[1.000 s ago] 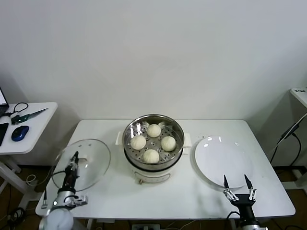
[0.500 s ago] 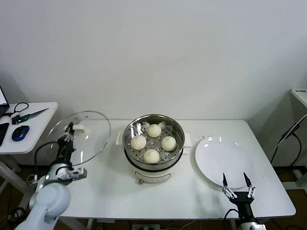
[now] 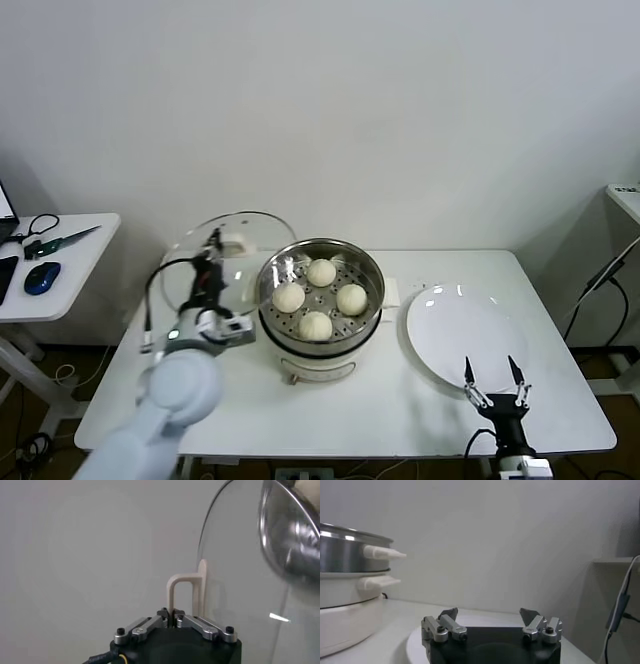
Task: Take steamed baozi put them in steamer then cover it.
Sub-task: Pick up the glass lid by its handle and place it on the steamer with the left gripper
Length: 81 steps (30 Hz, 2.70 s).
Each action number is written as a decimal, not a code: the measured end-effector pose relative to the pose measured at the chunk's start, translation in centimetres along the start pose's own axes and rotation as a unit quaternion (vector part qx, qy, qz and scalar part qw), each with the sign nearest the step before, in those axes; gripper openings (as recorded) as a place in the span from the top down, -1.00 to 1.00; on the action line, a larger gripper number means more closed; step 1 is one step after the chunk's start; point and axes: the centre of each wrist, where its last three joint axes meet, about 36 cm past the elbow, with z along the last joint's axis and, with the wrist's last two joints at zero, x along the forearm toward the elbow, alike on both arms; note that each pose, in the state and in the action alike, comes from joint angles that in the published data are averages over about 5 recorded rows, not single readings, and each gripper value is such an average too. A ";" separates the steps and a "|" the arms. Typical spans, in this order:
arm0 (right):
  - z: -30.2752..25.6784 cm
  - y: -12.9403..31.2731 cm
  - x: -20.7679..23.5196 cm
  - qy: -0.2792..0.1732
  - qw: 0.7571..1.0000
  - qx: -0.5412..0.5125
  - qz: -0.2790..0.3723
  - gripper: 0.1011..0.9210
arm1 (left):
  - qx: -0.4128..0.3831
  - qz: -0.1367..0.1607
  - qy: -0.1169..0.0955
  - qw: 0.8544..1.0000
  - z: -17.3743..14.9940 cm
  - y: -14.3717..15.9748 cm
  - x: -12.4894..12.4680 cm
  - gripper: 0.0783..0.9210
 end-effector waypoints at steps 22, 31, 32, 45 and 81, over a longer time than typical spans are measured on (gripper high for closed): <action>-0.2 -1.2 -0.2 -0.013 1.000 0.001 0.021 -0.76 | -0.011 0.025 -0.051 0.998 -16.4 -4.9 1.2 0.85; 0.0 -1.4 0.2 -0.013 1.000 0.001 0.027 -0.76 | -0.037 0.026 -0.048 0.998 -16.7 -7.0 0.7 0.85; 0.0 -1.4 0.3 -0.013 1.000 0.001 0.027 -0.76 | -0.039 0.026 -0.047 0.998 -16.6 -7.1 0.6 0.85; 0.1 -1.3 0.6 -0.013 1.000 0.001 0.027 -0.76 | -0.059 0.037 -0.029 0.997 -14.8 -9.5 -0.3 0.85; -0.3 -0.1 0.7 -0.008 1.000 -0.010 0.010 -0.76 | 0.053 0.069 -0.072 0.994 -12.6 -5.7 3.0 -0.69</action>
